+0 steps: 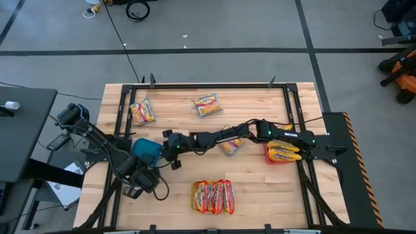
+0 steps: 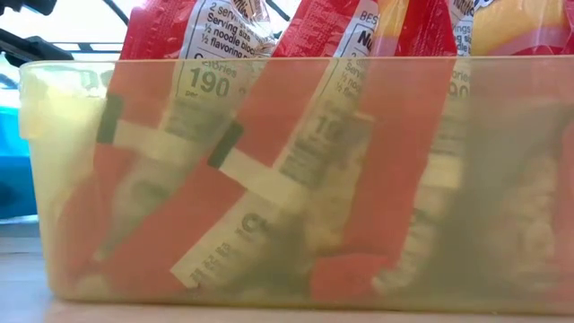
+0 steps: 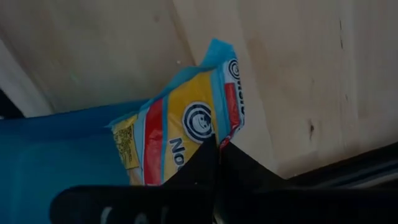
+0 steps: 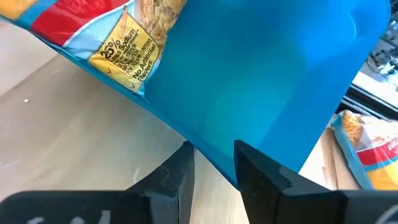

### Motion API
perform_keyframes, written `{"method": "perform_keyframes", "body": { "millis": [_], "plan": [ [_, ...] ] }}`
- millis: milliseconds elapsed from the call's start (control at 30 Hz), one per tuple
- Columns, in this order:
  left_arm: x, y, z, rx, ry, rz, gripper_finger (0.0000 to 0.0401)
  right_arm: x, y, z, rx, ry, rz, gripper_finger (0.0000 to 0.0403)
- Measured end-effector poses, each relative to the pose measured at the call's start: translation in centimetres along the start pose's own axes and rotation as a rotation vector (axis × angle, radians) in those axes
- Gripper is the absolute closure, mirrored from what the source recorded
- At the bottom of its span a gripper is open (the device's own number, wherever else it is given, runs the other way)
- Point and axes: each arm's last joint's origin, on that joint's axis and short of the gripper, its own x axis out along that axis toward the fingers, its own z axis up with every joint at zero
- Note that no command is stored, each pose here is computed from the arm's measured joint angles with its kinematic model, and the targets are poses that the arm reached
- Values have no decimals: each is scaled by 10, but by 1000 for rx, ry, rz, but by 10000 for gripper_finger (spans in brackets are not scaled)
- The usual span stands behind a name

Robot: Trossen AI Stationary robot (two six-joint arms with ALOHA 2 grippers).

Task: Sort Maruchan noodles
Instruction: Put the blue noodle pack into the blue bin

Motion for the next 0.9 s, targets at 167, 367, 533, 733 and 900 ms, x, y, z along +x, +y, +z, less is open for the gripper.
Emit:
{"method": "perform_keyframes", "body": {
  "millis": [167, 367, 533, 733, 900],
  "plan": [
    [0, 0, 0, 44, 2, -7, 386, -1, 1, 2, -25, -14, 21, 286],
    [0, 1, -3, 46, 40, -14, 386, -18, -1, 20, -1, 23, 53, 258],
    [-2, 4, -3, 30, 43, -58, 386, -39, 0, 36, 9, 103, 106, 225],
    [-12, 12, -5, 26, -8, -74, 386, -60, 21, 45, 2, 245, 217, 208],
    [-15, 20, -2, -4, -48, -76, 386, -81, 42, 44, 16, 437, 289, 210]
  ]
}}
